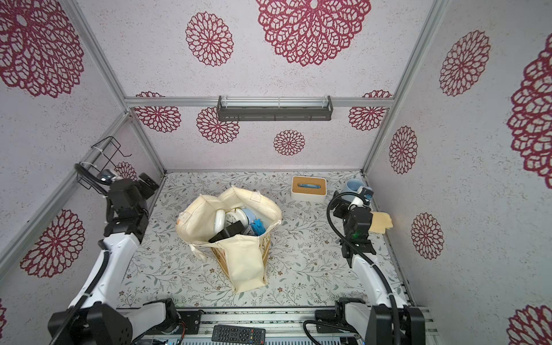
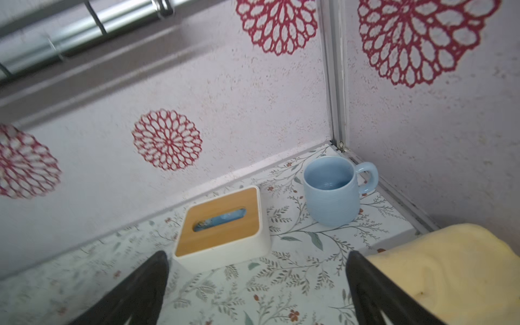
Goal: Take the alarm clock out of the canvas bag
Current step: Adjust the canvas bag at the center of the board.
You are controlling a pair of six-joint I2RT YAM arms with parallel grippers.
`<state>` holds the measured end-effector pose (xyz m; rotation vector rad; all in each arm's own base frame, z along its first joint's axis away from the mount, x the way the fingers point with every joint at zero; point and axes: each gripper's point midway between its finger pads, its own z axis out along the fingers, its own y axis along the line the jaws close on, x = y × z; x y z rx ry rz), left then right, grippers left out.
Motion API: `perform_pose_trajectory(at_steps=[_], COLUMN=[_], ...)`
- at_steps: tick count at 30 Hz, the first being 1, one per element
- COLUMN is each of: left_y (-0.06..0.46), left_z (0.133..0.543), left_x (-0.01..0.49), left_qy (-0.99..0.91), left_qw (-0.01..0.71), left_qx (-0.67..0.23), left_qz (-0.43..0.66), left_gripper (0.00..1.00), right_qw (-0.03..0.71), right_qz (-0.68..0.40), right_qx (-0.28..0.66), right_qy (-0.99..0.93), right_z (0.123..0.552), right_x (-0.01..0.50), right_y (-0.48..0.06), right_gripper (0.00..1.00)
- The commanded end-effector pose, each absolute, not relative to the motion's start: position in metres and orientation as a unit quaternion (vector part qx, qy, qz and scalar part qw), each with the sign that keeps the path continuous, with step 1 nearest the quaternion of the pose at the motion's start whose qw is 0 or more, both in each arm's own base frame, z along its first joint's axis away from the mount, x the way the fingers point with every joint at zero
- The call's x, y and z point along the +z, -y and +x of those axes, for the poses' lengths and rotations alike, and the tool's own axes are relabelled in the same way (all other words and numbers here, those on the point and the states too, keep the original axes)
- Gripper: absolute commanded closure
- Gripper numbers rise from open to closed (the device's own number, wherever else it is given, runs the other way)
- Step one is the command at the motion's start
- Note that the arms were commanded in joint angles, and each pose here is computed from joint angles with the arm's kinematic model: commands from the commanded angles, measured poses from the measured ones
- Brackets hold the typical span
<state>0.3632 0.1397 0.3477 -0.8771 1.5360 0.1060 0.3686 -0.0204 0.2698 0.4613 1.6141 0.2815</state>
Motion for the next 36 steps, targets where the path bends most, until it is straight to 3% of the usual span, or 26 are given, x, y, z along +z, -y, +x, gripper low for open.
perform_pose_trajectory(at_steps=[1,4,11,20,27,30,33,36], left_y=[-0.115,-0.061,0.044,0.058,0.067,0.073,0.080,0.089], left_z=[0.337,0.328,0.256,0.187,0.180,0.198,0.217,0.238], left_x=[0.303,0.317,0.292,0.288,0.262,0.259,0.259,0.261], left_qy=[-0.710,-0.752,-0.868,-0.898,-0.900,-0.887,-0.877,-0.871], left_qw=[0.514,0.472,0.313,0.210,0.183,0.205,0.223,0.236], left_qx=[-0.062,-0.105,-0.118,-0.145,-0.162,-0.187,-0.206,-0.224], left_qz=[-0.478,-0.448,-0.367,-0.358,-0.360,-0.369,-0.372,-0.368], left_gripper=[0.01,0.01,0.04,0.04,0.04,0.04,0.05,0.16], right_qw=[0.567,0.516,0.468,0.443,0.414,0.405,0.398,0.395], right_qz=[0.267,0.229,0.039,-0.143,-0.224,-0.227,-0.221,-0.219], right_qx=[0.255,0.309,0.253,0.236,0.150,0.112,0.107,0.111], right_qy=[-0.736,-0.766,-0.846,-0.853,-0.869,-0.879,-0.884,-0.885], right_z=[0.352,0.345,0.314,0.301,0.312,0.322,0.325,0.321], right_x=[0.255,0.266,0.310,0.332,0.304,0.292,0.287,0.285], right_y=[-0.005,-0.037,-0.113,-0.204,-0.250,-0.256,-0.259,-0.265], right_gripper=[0.01,0.02,0.03,0.02,0.02,0.07,0.19,0.43])
